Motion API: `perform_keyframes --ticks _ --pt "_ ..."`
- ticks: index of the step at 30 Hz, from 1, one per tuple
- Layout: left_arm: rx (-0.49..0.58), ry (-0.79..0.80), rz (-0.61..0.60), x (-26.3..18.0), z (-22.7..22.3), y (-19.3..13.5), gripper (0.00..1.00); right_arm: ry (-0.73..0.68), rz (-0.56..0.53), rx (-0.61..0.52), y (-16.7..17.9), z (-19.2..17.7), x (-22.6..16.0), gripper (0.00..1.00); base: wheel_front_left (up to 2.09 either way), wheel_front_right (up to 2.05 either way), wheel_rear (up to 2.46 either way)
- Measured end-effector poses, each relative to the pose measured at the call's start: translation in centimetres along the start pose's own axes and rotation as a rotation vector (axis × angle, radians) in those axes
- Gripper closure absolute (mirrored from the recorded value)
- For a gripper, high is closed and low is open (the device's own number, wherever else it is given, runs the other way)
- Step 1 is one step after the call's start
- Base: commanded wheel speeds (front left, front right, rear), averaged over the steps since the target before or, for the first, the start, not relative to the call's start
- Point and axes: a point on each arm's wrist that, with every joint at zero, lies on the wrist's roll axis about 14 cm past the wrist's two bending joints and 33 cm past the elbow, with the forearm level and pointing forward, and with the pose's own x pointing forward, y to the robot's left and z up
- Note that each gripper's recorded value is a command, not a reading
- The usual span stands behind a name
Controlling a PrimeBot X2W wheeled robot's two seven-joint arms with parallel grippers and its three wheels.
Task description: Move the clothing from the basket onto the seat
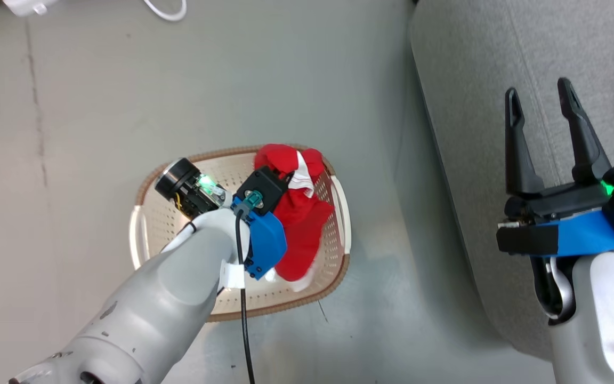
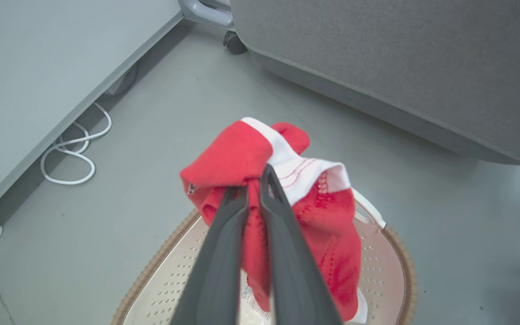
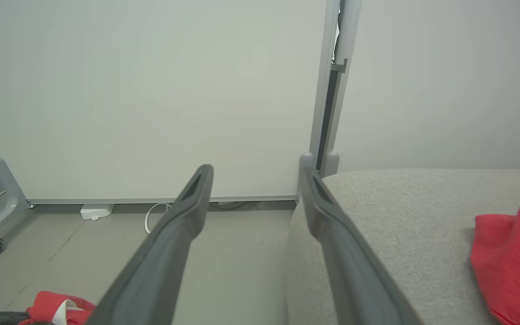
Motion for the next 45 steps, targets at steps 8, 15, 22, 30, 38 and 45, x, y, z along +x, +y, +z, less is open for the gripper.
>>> perform_keyframes --ticks 8,15,22,30,38,45 --pt "0.002 -0.197 0.1 -3.6 6.9 0.9 1.0 -0.045 0.007 0.007 0.5 3.0 -1.7 0.0 0.0 0.0 0.0" --pt "0.034 -0.377 0.167 -7.1 13.2 1.1 1.0 -0.077 0.016 0.014 1.1 5.0 -3.4 0.0 0.0 0.0 0.0" --pt "0.08 -0.548 0.221 -10.7 19.2 1.2 1.0 -0.106 0.027 0.02 1.7 6.7 -4.6 0.0 0.0 0.0 0.0" --pt "0.16 -0.688 0.239 -14.4 24.2 -0.2 1.0 -0.124 0.028 0.026 2.0 7.8 -6.3 0.0 0.0 0.0 0.0" --pt "0.222 -0.766 0.221 -16.5 27.1 -2.2 1.0 -0.137 0.032 0.032 2.4 8.5 -7.4 0.0 0.0 0.0 0.0" --pt "0.235 -0.772 0.22 -17.0 27.4 -2.4 1.0 -0.128 0.037 0.034 2.6 8.2 -7.7 0.0 0.0 0.0 0.0"
